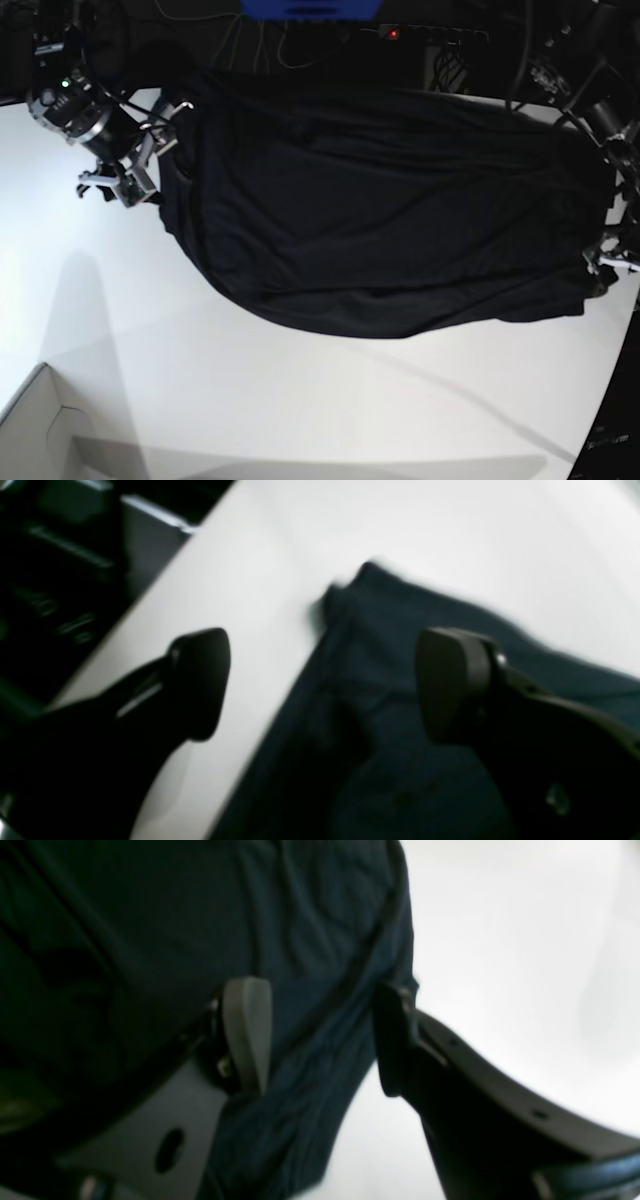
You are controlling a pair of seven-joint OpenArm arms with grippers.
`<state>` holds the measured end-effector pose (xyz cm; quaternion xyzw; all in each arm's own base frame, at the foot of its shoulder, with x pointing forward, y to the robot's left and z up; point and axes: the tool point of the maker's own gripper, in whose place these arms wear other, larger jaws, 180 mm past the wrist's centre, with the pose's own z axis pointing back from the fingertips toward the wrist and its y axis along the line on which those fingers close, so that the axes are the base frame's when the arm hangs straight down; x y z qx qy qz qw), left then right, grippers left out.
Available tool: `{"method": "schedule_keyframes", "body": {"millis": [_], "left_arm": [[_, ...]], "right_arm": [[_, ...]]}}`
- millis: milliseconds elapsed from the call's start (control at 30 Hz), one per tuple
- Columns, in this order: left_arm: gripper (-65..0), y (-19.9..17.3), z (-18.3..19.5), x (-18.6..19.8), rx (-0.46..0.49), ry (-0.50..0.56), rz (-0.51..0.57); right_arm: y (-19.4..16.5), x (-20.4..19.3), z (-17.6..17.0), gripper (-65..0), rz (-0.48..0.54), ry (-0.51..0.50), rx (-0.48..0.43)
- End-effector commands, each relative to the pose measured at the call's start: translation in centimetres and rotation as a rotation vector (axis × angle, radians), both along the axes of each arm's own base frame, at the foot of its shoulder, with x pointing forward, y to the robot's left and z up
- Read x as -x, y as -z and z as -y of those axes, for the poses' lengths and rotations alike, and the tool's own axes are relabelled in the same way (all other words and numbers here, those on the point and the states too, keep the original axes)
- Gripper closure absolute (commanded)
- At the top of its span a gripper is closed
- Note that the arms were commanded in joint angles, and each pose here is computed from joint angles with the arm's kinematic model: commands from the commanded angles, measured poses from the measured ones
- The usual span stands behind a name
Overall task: Layout the t-shirt on the table in an organized manner, then fold the t-shirt properly
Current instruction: 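Move the left gripper along the shirt edge and regrasp it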
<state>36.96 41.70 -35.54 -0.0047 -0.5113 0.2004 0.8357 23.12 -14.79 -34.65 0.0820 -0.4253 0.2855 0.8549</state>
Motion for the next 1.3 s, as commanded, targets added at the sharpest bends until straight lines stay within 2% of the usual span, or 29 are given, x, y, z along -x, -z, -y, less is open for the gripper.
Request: {"method": "schedule_keyframes", "body": {"millis": [0, 133, 300, 700, 800, 933, 1100, 1200, 1267], "left_arm": [[-56.1, -1.4, -1.1, -0.8, -0.015, -0.019, 0.036], [-55.8, -0.7, -0.4, -2.8, 0.038, -0.042, 0.104], [-55.8, 1.4, 1.2, -4.4, 0.089, -0.035, 0.099], [-54.1, 2.4, 1.8, -4.5, 0.108, -0.041, 0.109], [-43.5, 2.4, 1.8, -4.4, 0.110, -0.043, 0.111], [-23.8, 2.4, 1.8, -4.4, 0.112, -0.044, 0.113], [-11.4, 2.3, 1.8, -4.5, 0.112, -0.044, 0.116], [0.0, 2.1, 1.7, -4.6, 0.110, -0.044, 0.117], [-0.7, 2.0, 1.6, -4.6, 0.106, -0.045, 0.120]], "right_arm": [[-1.2, -0.6, -0.2, -33.0, 0.047, -0.009, -0.021], [-1.2, -0.5, -0.2, -33.0, 0.043, -0.008, -0.018], [-1.1, -0.5, -0.1, -33.0, 0.040, -0.009, -0.012], [-0.6, -0.4, 0.1, -33.0, 0.026, -0.004, -0.011], [-0.6, -0.4, 0.1, -33.0, 0.026, -0.004, -0.011], [-0.6, -0.4, 0.1, -33.0, 0.025, -0.003, -0.012], [-0.5, -0.3, 0.1, -33.0, 0.022, -0.004, -0.011], [-0.5, -0.2, 0.2, -33.0, 0.021, -0.002, -0.010], [-0.5, -0.3, 0.2, -33.0, 0.021, -0.001, -0.009]]}}
